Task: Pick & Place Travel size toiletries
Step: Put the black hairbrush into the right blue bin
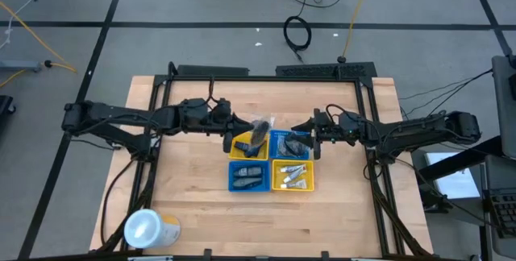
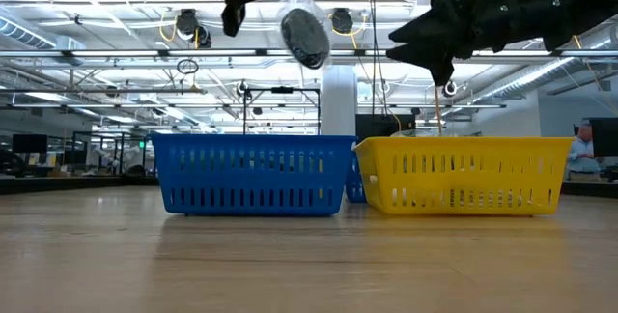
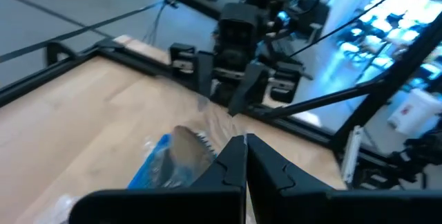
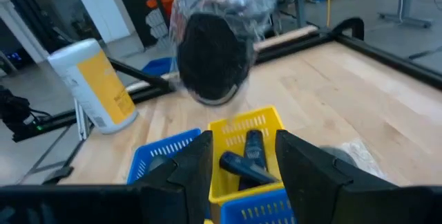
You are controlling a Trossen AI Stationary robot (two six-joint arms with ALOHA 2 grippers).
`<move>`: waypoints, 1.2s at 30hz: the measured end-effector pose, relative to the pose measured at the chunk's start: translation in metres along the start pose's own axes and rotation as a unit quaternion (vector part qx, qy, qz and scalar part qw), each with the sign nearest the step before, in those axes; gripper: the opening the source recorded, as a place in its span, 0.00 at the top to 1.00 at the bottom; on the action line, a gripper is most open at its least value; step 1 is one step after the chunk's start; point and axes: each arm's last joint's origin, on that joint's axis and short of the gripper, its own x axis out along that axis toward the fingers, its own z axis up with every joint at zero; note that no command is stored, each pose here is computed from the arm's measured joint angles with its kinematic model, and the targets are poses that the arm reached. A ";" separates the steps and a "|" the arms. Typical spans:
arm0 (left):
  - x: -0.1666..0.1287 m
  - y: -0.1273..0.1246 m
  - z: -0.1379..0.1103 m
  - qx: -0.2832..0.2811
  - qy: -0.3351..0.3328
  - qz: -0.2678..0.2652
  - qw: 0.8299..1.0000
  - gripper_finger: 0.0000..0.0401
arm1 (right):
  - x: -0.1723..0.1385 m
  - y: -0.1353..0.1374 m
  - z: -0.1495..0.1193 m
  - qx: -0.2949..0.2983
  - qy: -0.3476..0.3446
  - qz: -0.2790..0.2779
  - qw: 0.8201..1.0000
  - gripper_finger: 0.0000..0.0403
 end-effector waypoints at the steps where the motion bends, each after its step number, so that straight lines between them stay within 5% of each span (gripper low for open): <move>1: 0.002 0.000 0.000 0.000 -0.004 -0.007 1.000 1.00 | 0.000 0.000 0.001 0.000 -0.005 0.002 1.000 0.62; 24: 0.015 -0.028 -0.005 0.036 -0.046 -0.100 0.993 1.00 | 0.032 -0.003 -0.007 -0.016 -0.082 0.077 0.994 0.62; 36: 0.014 -0.039 -0.009 0.055 -0.053 -0.105 0.992 1.00 | 0.060 0.000 -0.003 -0.004 -0.066 0.140 0.988 0.45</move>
